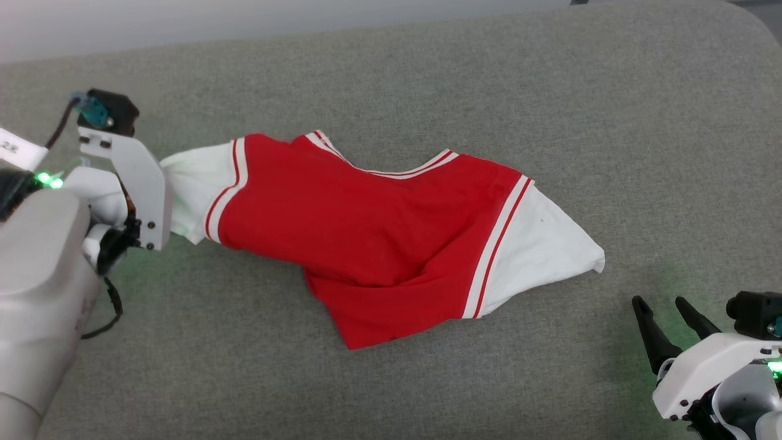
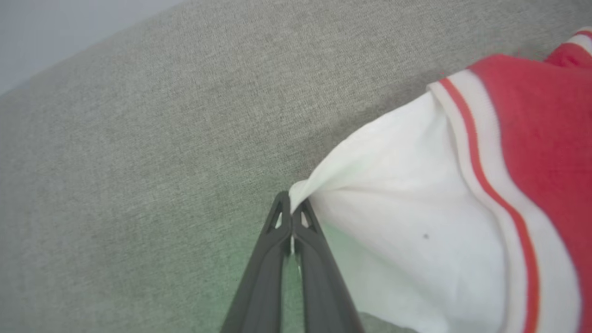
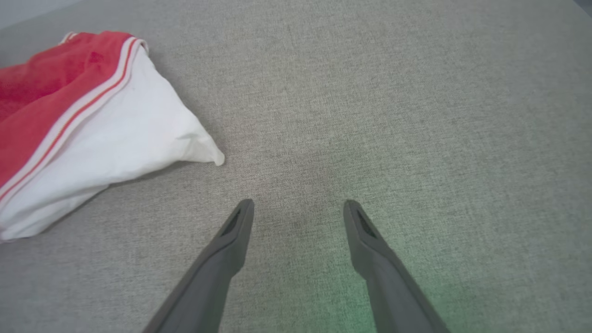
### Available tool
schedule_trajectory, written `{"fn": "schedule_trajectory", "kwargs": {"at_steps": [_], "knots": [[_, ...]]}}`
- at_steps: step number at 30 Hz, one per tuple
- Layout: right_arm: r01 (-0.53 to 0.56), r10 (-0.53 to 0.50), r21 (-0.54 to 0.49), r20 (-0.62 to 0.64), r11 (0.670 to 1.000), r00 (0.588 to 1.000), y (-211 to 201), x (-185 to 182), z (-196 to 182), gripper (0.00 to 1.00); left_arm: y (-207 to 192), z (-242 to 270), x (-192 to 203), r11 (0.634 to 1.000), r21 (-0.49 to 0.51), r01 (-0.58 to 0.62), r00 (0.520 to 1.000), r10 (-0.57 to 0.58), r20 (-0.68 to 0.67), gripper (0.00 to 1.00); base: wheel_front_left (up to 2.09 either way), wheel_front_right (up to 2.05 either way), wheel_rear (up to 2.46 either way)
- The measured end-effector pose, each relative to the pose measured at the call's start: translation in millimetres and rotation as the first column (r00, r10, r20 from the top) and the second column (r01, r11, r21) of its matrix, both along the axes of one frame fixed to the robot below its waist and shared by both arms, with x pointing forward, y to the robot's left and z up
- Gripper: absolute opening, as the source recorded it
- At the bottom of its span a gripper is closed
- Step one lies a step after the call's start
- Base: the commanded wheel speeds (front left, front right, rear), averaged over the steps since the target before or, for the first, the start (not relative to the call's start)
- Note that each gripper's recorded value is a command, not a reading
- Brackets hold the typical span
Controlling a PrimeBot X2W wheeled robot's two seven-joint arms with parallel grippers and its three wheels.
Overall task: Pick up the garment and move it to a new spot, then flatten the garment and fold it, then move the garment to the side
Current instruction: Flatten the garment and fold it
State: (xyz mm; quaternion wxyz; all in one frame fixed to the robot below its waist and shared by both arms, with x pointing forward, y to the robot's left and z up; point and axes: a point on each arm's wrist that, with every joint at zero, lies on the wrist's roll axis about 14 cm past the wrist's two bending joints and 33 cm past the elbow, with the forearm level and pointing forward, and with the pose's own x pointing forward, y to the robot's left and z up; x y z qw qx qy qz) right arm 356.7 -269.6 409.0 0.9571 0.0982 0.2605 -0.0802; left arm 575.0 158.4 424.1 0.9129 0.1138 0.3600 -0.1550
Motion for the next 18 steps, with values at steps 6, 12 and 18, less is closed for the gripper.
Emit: {"fn": "schedule_trajectory", "kwargs": {"at_steps": [6, 12, 18], "knots": [[-0.016, 0.016, 0.000, -0.001, 1.000, 1.000, 3.7, 3.8, -2.5, 1.00, 2.4, -11.4, -8.2, 1.000, -0.023, -0.016, 0.999, 0.016, -0.037, 0.30, 0.00, 0.00, 0.00], [-0.044, 0.044, 0.001, 0.019, 0.999, 0.999, 9.6, 8.9, 3.1, 1.00, 6.5, 0.5, -15.2, 0.999, -0.032, -0.010, 1.000, 0.010, 0.004, 1.00, 0.00, 0.00, 0.00], [-0.073, 0.073, -0.003, 0.050, 0.997, 0.996, 15.8, 10.1, 13.3, 1.00, 6.6, 28.6, -22.7, 0.998, -0.056, 0.010, 0.995, -0.004, 0.099, 1.00, 0.00, 0.00, 0.00]]}}
